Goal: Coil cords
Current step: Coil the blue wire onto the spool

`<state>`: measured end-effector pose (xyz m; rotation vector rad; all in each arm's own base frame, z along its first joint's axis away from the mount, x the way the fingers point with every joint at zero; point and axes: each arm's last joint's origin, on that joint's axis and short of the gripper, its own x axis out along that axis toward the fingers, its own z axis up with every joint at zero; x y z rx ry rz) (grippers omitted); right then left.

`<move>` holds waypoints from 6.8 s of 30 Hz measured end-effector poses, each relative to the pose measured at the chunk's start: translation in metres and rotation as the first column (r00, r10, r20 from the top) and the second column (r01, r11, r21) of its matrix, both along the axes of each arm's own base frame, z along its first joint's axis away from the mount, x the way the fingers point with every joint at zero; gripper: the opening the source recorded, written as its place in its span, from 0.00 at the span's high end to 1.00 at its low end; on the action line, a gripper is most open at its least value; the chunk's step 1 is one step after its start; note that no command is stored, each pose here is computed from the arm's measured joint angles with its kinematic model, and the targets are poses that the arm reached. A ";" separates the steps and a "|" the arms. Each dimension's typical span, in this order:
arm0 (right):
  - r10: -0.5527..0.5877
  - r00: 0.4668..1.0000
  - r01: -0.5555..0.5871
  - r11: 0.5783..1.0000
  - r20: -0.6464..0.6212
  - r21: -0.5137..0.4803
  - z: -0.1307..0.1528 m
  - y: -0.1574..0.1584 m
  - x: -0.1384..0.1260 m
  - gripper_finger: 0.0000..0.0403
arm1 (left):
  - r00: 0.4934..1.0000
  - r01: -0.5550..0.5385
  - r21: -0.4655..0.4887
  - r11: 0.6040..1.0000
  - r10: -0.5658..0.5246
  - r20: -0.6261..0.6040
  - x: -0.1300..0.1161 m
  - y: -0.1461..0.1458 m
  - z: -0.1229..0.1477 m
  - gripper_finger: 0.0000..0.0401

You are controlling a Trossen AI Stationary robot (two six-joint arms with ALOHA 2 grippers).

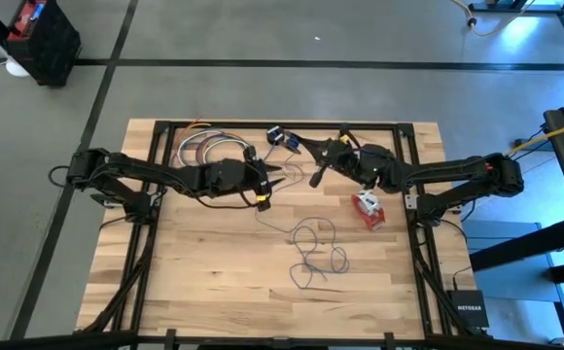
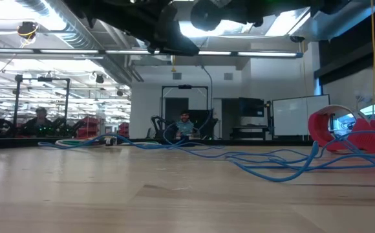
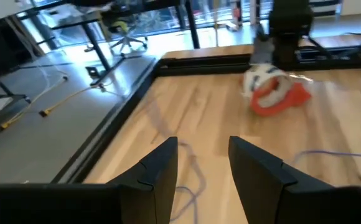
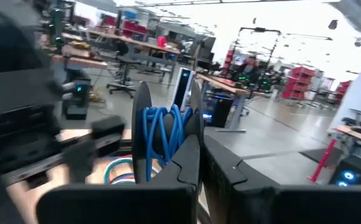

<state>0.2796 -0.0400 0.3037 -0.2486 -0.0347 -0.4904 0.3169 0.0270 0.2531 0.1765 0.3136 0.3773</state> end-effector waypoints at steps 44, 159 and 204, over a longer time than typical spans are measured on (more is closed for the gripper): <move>-0.081 0.955 0.053 0.993 -0.287 -0.101 -0.031 -0.003 0.008 0.97 | 0.993 -0.085 0.016 0.996 0.084 0.078 -0.020 0.031 0.027 0.99; -0.133 0.912 0.039 0.970 -0.387 -0.242 -0.035 0.038 0.016 0.97 | 0.999 -0.024 0.145 0.989 0.027 -0.022 -0.042 0.018 0.042 0.97; -0.148 0.887 0.082 0.983 -0.437 -0.167 -0.045 0.011 0.015 0.97 | 1.000 0.008 -0.071 0.997 -0.006 0.025 -0.005 0.033 -0.067 0.59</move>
